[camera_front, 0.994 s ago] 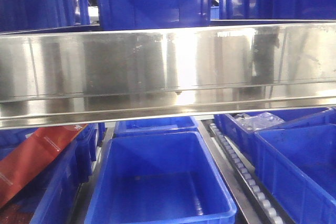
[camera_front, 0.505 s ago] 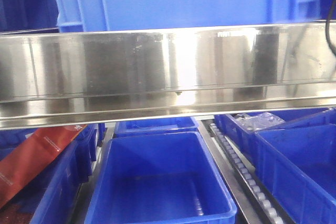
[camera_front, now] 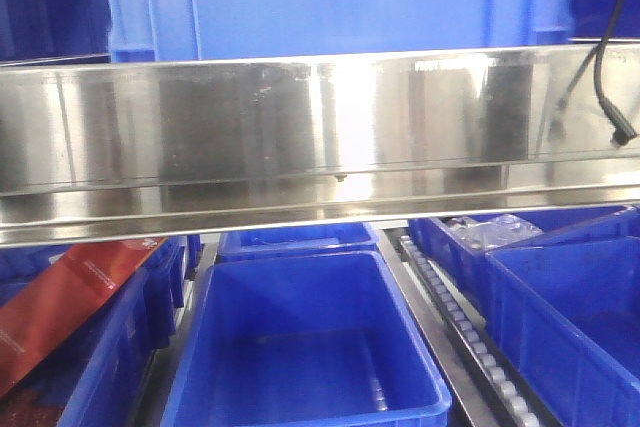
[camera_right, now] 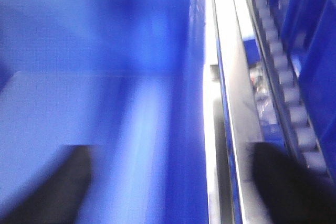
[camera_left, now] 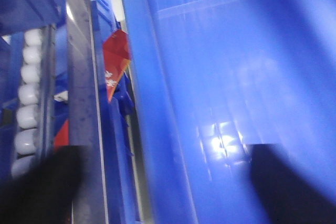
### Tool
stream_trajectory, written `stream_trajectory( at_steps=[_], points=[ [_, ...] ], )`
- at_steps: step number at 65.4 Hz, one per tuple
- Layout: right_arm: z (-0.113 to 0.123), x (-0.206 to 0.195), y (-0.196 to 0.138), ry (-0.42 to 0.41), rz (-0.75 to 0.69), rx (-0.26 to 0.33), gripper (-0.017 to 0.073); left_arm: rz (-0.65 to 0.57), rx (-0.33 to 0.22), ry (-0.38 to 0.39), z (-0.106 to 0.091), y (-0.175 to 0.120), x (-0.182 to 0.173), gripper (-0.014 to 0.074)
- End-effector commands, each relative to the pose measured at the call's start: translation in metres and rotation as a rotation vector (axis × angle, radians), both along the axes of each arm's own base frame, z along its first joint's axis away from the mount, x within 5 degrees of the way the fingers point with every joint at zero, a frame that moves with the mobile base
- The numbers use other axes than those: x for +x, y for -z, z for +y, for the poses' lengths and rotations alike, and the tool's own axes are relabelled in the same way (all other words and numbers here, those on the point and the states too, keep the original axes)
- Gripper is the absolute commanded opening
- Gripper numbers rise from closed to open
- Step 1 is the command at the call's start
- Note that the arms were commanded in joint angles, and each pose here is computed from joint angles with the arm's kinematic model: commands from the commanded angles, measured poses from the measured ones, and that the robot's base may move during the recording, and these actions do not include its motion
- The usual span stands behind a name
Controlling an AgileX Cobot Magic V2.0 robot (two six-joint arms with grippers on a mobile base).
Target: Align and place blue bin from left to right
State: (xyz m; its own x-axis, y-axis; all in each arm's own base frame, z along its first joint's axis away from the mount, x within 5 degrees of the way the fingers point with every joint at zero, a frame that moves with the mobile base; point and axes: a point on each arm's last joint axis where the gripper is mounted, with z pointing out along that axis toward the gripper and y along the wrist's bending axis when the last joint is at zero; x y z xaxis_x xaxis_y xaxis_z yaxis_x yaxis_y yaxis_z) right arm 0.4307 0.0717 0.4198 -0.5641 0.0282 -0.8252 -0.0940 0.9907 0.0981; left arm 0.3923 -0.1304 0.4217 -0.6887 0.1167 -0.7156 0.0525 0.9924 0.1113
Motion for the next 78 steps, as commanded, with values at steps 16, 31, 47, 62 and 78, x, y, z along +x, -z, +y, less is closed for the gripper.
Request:
stream_trajectory(
  at_steps=[16, 31, 47, 62, 78],
  points=[
    [-0.008, -0.038, -0.052, 0.003, -0.128, -0.001, 0.0426, -0.107, -0.028, 0.001, 0.015, -0.050, -0.039, 0.0601],
    [-0.016, -0.082, -0.091, 0.004, -0.191, 0.008, 0.0060, -0.227, -0.055, 0.042, 0.033, -0.096, -0.085, 0.0318],
    [-0.024, -0.126, -0.112, 0.006, -0.187, -0.014, -0.0088, -0.275, -0.081, 0.109, 0.042, -0.119, -0.121, 0.0022],
    [-0.031, -0.157, -0.083, 0.005, -0.206, -0.059, -0.0088, -0.250, -0.091, 0.130, 0.045, -0.094, -0.134, 0.0022],
    [-0.038, -0.203, -0.036, -0.008, -0.311, -0.053, -0.0088, -0.370, -0.190, 0.215, 0.056, -0.055, -0.185, 0.0022]
  ],
)
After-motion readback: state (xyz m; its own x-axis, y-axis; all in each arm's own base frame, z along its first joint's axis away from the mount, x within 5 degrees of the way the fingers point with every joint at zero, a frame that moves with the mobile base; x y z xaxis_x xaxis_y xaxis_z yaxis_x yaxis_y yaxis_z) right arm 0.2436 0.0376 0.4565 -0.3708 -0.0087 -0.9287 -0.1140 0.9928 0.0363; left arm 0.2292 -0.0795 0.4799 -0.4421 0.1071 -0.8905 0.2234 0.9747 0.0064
